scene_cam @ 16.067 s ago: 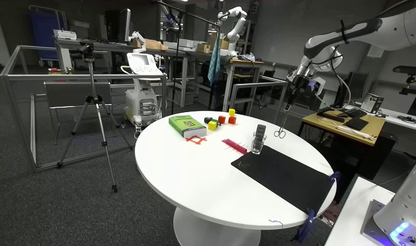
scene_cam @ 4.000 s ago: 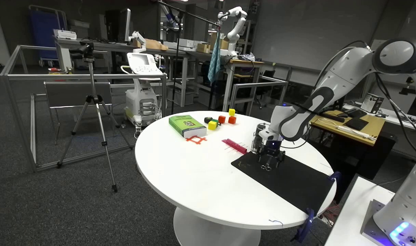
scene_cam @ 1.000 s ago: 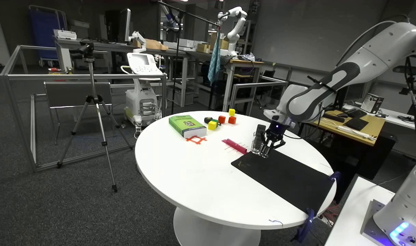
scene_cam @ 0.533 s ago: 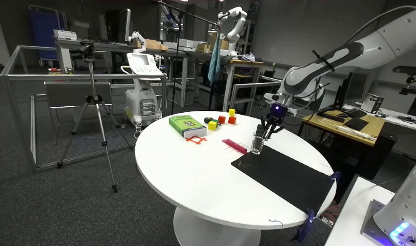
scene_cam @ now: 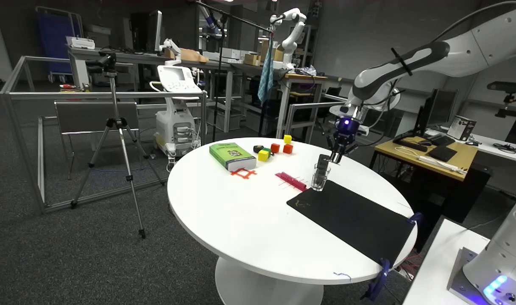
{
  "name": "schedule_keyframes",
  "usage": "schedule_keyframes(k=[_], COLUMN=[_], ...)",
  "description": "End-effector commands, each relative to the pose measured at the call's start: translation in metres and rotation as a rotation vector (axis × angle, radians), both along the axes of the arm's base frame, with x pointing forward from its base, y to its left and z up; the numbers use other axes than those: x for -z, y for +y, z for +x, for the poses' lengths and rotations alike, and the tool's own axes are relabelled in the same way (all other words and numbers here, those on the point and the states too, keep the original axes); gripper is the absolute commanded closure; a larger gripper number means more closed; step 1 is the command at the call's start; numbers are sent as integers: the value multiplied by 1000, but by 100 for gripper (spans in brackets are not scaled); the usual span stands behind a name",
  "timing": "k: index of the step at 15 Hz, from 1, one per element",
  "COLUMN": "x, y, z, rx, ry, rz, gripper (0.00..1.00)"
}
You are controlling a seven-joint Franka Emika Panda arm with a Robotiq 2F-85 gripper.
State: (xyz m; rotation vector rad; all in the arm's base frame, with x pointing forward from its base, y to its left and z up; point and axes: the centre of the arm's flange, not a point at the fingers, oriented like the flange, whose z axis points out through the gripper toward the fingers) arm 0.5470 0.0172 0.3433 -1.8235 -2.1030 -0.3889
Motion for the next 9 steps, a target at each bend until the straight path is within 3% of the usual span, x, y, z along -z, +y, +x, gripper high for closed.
schedule_keyframes(k=[1, 6, 7, 9], x=[1, 4, -9, -35], y=[0, 2, 3, 3], z=[0, 2, 7, 19], rx=[-1, -4, 8, 67], ry=[1, 7, -12, -57], rz=[0, 2, 22, 84], gripper=[84, 84, 96, 96])
